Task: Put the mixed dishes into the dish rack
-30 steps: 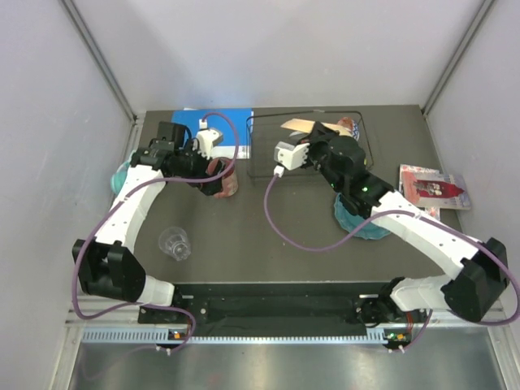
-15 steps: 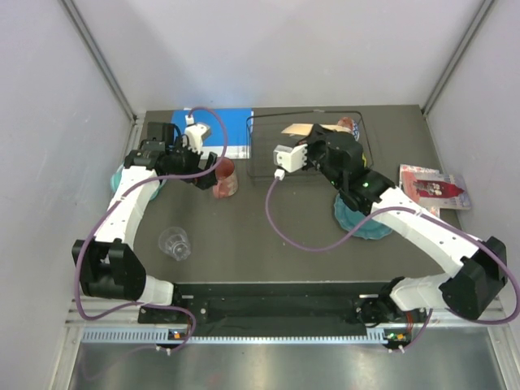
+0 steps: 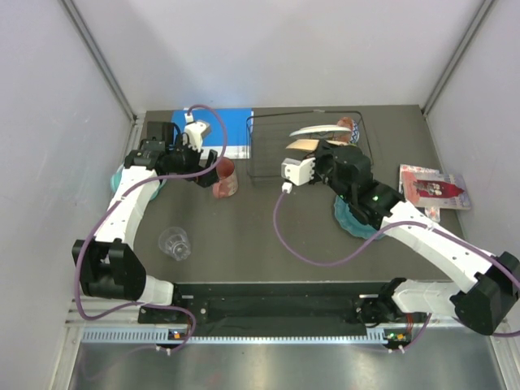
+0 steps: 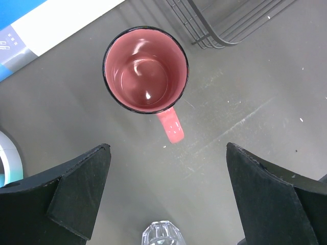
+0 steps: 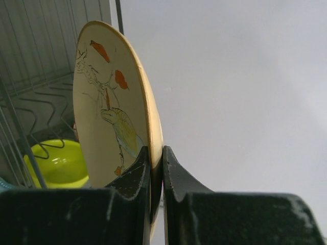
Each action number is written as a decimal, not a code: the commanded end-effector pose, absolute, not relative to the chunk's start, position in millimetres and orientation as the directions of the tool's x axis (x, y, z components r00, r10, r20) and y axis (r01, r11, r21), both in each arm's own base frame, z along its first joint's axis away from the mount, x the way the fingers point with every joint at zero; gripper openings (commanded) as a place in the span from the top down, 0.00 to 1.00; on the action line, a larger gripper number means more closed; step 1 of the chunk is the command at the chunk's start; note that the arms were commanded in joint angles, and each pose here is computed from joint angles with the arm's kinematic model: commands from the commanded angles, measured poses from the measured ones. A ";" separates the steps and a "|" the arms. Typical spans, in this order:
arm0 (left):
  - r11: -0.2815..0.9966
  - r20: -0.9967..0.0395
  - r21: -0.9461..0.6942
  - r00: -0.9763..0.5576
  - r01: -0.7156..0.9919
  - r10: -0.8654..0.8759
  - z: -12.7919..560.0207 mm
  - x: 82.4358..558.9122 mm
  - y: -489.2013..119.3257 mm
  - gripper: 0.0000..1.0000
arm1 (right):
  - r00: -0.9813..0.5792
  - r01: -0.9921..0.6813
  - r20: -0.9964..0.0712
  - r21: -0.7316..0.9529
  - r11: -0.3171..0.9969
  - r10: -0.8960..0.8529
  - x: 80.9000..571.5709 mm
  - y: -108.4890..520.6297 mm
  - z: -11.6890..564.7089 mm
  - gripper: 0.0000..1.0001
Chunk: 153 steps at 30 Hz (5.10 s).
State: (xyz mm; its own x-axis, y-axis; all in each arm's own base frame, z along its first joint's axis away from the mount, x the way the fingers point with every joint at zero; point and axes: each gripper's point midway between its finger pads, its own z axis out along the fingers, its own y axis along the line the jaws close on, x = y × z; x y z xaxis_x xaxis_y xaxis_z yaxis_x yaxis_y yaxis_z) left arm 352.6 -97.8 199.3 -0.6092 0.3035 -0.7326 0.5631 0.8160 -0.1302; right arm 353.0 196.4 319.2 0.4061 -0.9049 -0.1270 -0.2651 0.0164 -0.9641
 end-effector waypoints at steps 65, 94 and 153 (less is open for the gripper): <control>0.633 -0.747 -0.341 -0.609 0.695 0.267 211.3 372.7 -274.2 0.01 | 0.331 0.013 -0.004 -1.000 0.008 -0.944 465.2 166.6 357.9 1.00; 0.572 -0.630 -0.154 -0.526 0.806 0.571 102.9 368.4 -249.3 0.16 | 0.328 -0.011 -0.055 -0.998 0.054 -0.943 457.1 153.3 349.8 1.00; 0.267 -0.515 -0.168 -0.315 0.949 0.797 92.8 304.8 -190.5 1.00 | 0.422 -0.065 -0.083 -0.996 0.062 -0.903 470.2 203.7 329.1 0.27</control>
State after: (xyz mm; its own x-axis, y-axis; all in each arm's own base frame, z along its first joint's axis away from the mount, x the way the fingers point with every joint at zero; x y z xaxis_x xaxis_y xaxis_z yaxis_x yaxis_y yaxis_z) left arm 337.6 -221.8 112.2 -0.1651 0.7383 -0.6540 0.9796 0.1995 -0.0220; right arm 467.5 210.9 264.1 0.4422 -0.8948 -0.0610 -0.2354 -0.0501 -0.9706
